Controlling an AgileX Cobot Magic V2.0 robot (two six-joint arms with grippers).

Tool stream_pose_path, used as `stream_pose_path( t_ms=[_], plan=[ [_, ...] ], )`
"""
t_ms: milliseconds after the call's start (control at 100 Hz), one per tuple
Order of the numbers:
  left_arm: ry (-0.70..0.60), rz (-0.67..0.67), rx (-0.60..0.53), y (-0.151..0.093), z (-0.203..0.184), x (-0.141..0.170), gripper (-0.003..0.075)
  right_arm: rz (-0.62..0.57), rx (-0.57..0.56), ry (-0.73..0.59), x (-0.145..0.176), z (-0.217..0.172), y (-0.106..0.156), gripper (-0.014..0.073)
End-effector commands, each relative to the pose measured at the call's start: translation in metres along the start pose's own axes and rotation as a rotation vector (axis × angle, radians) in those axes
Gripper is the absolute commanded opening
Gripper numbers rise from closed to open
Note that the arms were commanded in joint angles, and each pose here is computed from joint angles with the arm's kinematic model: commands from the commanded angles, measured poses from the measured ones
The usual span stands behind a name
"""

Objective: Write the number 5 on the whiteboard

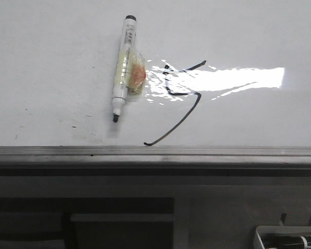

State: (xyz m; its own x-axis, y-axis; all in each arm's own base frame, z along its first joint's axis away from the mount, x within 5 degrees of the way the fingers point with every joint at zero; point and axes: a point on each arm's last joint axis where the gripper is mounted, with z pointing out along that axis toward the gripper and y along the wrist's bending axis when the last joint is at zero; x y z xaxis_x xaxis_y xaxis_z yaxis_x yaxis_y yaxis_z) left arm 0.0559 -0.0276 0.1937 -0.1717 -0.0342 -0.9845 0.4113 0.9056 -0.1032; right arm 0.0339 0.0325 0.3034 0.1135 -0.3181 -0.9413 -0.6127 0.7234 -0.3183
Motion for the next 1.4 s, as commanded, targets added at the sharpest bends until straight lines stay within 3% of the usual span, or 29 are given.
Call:
stream_pose_path(
  t_ms=[0, 1250, 1320, 1390],
  plan=[
    [0.044, -0.043, -0.039, 0.002, -0.002, 0.010, -0.0020, 0.003, 0.046, -0.076, -0.012, -0.002, -0.006, -0.0049],
    [0.034, -0.066, -0.056, 0.002, -0.007, 0.012, -0.0020, 0.002, 0.043, -0.067, -0.010, -0.001, -0.005, -0.0049],
    [0.034, -0.066, -0.056, 0.002, -0.007, 0.012, -0.0020, -0.075, 0.086, -0.024, -0.002, 0.002, -0.007, -0.0049],
    [0.034, -0.066, -0.056, 0.002, -0.007, 0.012, -0.0020, 0.020, 0.158, -0.003, 0.011, 0.008, -0.009, -0.0049]
  ],
)
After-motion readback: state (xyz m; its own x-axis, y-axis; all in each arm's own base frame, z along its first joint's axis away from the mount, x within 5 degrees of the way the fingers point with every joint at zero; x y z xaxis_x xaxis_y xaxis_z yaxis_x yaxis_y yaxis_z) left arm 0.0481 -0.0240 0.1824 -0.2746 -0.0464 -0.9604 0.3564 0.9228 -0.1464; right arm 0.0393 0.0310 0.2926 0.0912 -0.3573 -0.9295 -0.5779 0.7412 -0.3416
